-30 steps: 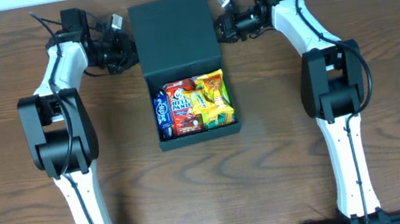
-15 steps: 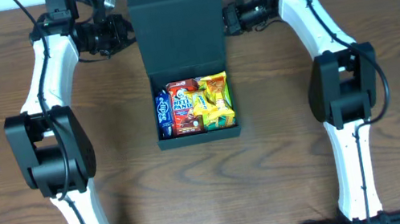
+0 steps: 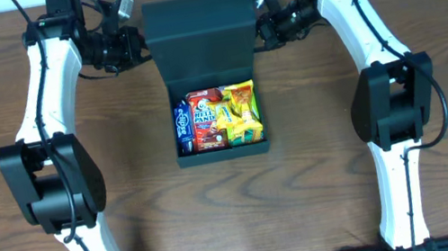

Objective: Pack container

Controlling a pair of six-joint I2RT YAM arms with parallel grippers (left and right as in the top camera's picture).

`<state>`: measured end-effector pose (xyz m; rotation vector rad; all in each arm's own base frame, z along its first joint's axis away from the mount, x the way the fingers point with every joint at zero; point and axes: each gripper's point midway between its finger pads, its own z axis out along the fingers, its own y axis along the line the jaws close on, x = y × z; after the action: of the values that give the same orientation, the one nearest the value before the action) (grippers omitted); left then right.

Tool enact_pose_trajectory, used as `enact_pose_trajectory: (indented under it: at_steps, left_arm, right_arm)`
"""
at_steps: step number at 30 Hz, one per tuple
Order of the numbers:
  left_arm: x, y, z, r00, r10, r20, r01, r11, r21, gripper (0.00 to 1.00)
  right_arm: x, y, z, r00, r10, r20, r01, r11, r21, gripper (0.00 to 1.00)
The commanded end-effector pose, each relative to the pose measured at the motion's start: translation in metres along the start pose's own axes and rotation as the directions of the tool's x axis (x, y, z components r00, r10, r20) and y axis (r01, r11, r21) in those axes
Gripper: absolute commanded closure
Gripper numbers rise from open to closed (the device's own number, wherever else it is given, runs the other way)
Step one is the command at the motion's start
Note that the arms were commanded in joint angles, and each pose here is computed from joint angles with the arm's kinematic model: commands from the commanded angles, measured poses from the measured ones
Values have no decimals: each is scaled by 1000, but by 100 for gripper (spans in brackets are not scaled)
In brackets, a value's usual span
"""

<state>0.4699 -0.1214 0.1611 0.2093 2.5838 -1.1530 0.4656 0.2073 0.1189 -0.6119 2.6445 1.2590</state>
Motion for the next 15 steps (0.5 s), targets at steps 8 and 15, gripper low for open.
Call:
enact_pose_trajectory:
  at_steps: [8,15]
  left_arm:
    - [8,-2,-10,999,30,-31,-32,998,-62,94]
    - [15,-1,-10,998,21,-58,-25,997,-68,94]
  right_arm:
    - [3,9,-5,999,-49,-22,50,997,52,99]
    - [3,7,-6,999,-49,-20,50,997,57,99]
